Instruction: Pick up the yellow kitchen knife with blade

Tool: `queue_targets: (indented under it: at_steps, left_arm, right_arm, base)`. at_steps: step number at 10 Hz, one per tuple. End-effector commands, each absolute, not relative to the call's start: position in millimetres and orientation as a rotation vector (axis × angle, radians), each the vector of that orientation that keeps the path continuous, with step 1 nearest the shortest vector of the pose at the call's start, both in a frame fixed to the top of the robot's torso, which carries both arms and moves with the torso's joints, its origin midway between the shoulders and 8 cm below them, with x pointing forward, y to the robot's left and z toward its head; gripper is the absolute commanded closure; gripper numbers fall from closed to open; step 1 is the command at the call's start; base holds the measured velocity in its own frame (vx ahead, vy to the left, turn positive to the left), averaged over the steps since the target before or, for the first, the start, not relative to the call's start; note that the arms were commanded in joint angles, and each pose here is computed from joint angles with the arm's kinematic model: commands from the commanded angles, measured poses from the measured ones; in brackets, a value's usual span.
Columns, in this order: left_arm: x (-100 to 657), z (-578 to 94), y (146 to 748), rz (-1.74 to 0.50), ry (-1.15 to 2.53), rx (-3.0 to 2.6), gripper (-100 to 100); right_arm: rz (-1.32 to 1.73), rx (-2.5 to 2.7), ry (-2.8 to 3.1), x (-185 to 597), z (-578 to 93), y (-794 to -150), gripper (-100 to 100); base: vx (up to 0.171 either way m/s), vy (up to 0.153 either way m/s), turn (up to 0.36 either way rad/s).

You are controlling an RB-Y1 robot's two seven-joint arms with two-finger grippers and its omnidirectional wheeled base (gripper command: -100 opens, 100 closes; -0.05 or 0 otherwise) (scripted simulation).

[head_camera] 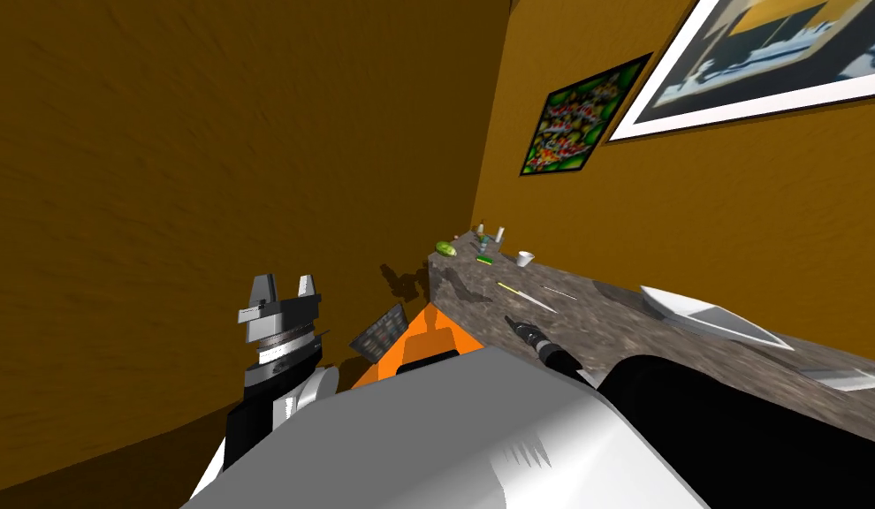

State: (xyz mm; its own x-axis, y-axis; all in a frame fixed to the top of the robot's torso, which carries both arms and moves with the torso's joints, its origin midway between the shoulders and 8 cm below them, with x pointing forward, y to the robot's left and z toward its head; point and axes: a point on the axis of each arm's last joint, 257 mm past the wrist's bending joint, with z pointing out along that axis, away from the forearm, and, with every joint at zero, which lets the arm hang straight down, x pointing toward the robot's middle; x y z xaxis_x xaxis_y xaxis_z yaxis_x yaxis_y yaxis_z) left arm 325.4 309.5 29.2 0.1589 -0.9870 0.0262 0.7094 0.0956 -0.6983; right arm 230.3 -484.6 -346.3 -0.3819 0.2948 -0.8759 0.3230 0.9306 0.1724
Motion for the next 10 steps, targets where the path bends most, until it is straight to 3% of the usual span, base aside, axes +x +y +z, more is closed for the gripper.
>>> queue_targets:
  at_steps: [1, 6, 10]
  left_arm:
    - [325, 29, 309, -1.345, 0.524, -0.656, 0]
    - [325, 29, 309, -1.345, 0.524, -0.656, 0]
    - [325, 29, 310, -1.345, 0.524, -0.656, 0]
  right_arm:
    - [-0.086, 0.421, 2.032, 222, -359, -493, -100]
    - [-0.478, 0.18, 2.322, 125, -394, -583, -100]
    - [-0.626, 0.061, 2.414, 90, -395, -617, -100]
  base:
    - [0.089, 0.063, 0.009]
    - [0.118, 0.056, 0.082]
    - [0.105, 0.023, 0.052]
